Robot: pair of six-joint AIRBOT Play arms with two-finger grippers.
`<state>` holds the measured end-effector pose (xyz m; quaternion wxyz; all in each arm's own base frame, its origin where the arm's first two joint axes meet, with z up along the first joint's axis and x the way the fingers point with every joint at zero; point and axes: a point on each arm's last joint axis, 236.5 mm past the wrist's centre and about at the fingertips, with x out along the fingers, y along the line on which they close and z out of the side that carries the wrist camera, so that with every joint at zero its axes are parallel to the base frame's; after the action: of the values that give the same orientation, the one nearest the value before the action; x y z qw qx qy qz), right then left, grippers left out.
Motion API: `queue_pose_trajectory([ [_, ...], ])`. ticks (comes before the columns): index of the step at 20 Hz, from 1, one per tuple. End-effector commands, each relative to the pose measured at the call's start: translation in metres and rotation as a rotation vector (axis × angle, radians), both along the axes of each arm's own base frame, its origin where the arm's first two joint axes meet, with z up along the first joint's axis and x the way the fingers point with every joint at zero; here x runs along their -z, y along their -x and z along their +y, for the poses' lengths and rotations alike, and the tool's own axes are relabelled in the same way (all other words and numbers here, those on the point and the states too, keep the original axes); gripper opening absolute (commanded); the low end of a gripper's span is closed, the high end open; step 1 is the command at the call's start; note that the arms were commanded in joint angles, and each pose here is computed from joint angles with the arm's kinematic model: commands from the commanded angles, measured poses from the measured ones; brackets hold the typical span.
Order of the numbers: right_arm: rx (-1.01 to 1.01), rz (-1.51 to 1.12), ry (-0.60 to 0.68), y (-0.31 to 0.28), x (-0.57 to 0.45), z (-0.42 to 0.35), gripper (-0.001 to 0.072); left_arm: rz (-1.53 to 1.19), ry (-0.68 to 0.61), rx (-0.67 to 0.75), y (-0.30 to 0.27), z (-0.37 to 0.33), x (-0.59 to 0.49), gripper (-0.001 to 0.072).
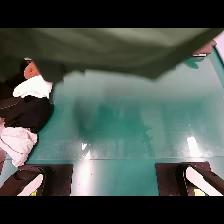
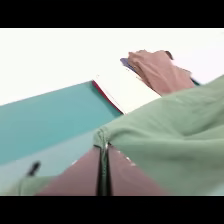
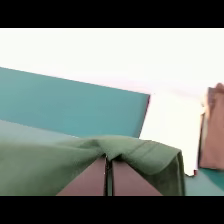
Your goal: Fold the shirts.
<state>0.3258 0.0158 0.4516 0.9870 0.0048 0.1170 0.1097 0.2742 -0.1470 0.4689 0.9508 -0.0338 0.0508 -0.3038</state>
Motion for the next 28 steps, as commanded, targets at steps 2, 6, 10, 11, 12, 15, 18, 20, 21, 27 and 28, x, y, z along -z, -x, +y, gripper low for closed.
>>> queue_pose_trajectory([
  [2,0.004,0.091,-0.023,0.008,0.017,0.002,0.0012,0.264,-0.071,0.113,0.008,-0.019,0.070,0.0027],
  [6,-0.077,0.524,-0.044,-0.047,0.142,0.022,0.0013,0.755,-0.108,0.211,-0.019,-0.036,0.234,0.0028],
  [10,-0.146,1.014,0.012,-0.079,0.318,0.050,0.0012,1.097,-0.122,0.185,-0.033,-0.032,0.398,0.0028],
  [11,-0.136,1.069,0.014,-0.091,0.352,0.050,0.0012,1.117,-0.119,0.149,-0.046,-0.029,0.425,0.0028],
  [12,-0.125,1.091,0.004,-0.104,0.376,0.049,0.0013,1.112,-0.118,0.103,-0.065,-0.025,0.442,0.0028],
  [15,-0.099,1.076,-0.043,-0.145,0.405,0.042,0.0080,1.003,-0.029,-0.087,-0.140,-0.005,0.447,0.0029],
  [18,-0.068,1.046,-0.091,-0.167,0.391,0.026,0.0453,0.897,0.073,-0.195,-0.188,0.029,0.401,0.0544],
  [20,-0.056,1.049,-0.094,-0.163,0.376,0.012,0.0450,0.892,0.078,-0.201,-0.189,0.058,0.369,0.0548],
  [21,-0.053,1.071,-0.095,-0.153,0.372,0.006,0.0450,0.911,0.069,-0.193,-0.181,0.072,0.358,0.0548],
  [27,-0.022,1.064,-0.112,-0.106,0.371,-0.001,0.0449,1.060,-0.151,-0.299,-0.078,0.123,0.390,0.0547],
  [28,-0.015,1.052,-0.116,-0.102,0.374,0.001,0.0449,1.063,-0.144,-0.306,-0.061,0.121,0.398,0.0548],
])
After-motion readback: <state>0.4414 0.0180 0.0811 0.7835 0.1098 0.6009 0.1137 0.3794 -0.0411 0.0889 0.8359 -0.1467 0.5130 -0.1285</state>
